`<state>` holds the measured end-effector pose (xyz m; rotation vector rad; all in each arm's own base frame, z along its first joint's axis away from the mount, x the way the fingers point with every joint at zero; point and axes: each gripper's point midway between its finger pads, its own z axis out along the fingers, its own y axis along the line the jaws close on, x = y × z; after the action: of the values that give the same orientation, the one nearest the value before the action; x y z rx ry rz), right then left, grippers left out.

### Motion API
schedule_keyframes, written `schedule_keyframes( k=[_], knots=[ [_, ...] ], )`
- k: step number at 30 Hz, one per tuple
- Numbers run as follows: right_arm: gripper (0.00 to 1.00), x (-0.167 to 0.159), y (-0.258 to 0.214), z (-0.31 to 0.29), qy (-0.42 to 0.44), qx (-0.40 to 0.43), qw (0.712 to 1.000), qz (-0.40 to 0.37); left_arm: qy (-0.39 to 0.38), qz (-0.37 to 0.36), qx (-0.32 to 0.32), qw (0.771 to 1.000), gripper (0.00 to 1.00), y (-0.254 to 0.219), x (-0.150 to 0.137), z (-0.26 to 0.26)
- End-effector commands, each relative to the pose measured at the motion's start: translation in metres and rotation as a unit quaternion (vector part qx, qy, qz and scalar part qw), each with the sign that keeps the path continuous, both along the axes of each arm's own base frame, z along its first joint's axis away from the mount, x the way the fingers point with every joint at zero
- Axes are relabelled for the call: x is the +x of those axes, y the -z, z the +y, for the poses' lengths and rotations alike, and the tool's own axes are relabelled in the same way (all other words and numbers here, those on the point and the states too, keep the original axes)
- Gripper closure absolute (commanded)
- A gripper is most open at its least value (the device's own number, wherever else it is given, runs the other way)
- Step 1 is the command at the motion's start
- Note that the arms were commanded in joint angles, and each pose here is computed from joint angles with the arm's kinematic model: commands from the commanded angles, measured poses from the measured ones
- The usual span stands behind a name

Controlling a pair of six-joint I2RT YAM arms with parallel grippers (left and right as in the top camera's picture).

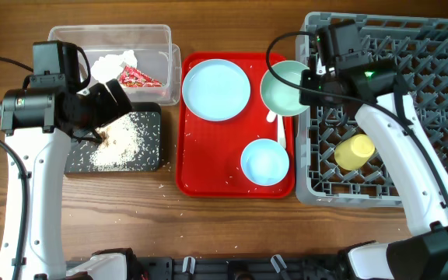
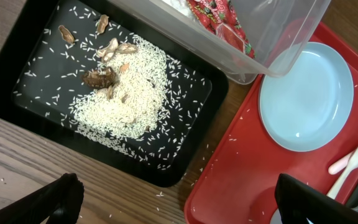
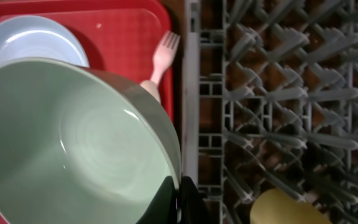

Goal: Sort waste into correct bins and load items into the dishwasher rack
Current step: 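Place the green bowl into the dish rack with the right gripper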

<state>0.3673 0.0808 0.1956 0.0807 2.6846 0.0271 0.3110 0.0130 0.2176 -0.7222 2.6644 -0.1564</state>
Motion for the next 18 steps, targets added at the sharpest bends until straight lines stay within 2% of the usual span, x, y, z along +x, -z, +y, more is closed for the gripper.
schedule_keyframes(
  k=[1,5,9,12,15,18],
  knots=[
    [0.96,-0.004,-0.009,-0.034,0.072,-0.042,0.996,-0.005,0.005,-0.004,-0.003,1.0,0.0,-0.002,0.0,-0.001],
    [0.96,-0.01,-0.015,-0.082,0.161,-0.116,0.98,-0.013,0.005,-0.004,-0.003,1.0,0.0,-0.002,0.0,-0.001],
    [0.96,0.008,-0.041,-0.118,0.251,-0.191,0.944,-0.099,0.005,-0.004,-0.003,1.0,0.0,-0.002,0.0,-0.001],
    [0.96,0.024,-0.061,-0.14,0.296,-0.262,0.905,-0.158,0.005,-0.004,-0.003,1.0,0.0,-0.002,0.0,-0.001],
    [0.96,0.045,-0.071,-0.152,0.299,-0.337,0.873,-0.188,0.005,-0.004,-0.003,1.0,0.0,-0.002,0.0,-0.001],
    [0.95,0.082,-0.065,-0.152,0.274,-0.403,0.85,-0.201,0.005,-0.004,-0.003,1.0,0.0,-0.002,0.0,-0.001]
  ],
)
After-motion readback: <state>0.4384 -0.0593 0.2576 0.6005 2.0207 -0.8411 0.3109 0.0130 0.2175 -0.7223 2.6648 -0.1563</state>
